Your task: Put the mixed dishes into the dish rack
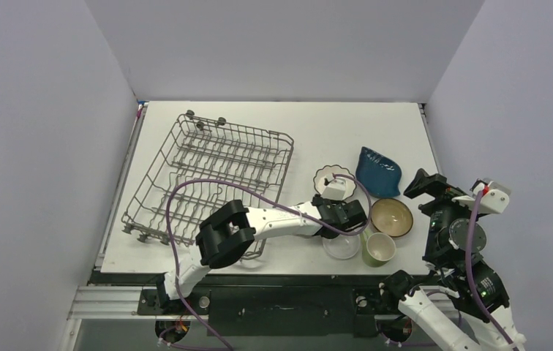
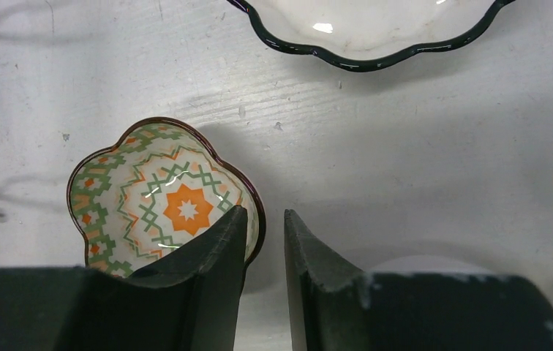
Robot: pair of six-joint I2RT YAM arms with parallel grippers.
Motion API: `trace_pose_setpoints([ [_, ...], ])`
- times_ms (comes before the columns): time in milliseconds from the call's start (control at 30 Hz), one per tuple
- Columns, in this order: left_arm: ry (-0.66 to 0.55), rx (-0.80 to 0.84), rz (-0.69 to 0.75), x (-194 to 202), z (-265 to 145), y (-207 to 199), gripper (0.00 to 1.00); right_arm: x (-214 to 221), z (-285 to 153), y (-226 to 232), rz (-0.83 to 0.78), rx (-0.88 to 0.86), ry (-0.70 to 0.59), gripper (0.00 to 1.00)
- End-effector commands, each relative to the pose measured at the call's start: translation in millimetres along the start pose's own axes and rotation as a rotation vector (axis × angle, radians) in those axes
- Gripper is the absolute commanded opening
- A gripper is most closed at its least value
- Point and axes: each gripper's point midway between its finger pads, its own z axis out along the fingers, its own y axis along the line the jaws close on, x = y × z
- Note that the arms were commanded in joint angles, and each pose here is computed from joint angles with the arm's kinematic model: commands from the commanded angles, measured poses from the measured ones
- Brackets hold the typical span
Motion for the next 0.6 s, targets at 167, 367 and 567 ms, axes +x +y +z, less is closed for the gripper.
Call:
trace_pose_setpoints([
  [167,-0.018,-0.003,-0.019,-14.2,1.8,-3.1,0.21,-0.8,1.9,2.0,-0.001,0.001,-0.01,0.96],
  [367,-0.013,-0.007,-0.017,-13.3,4.5,-2.0,0.16,1.1,3.9,5.3,-0.01,-0.005,-0.003,0.96],
  [567,-0.013,-0.001,-0.015,-15.2,3.2,-1.1,0.07,1.4,3.7,5.1,-0.014,-0.005,-0.002,0.96],
])
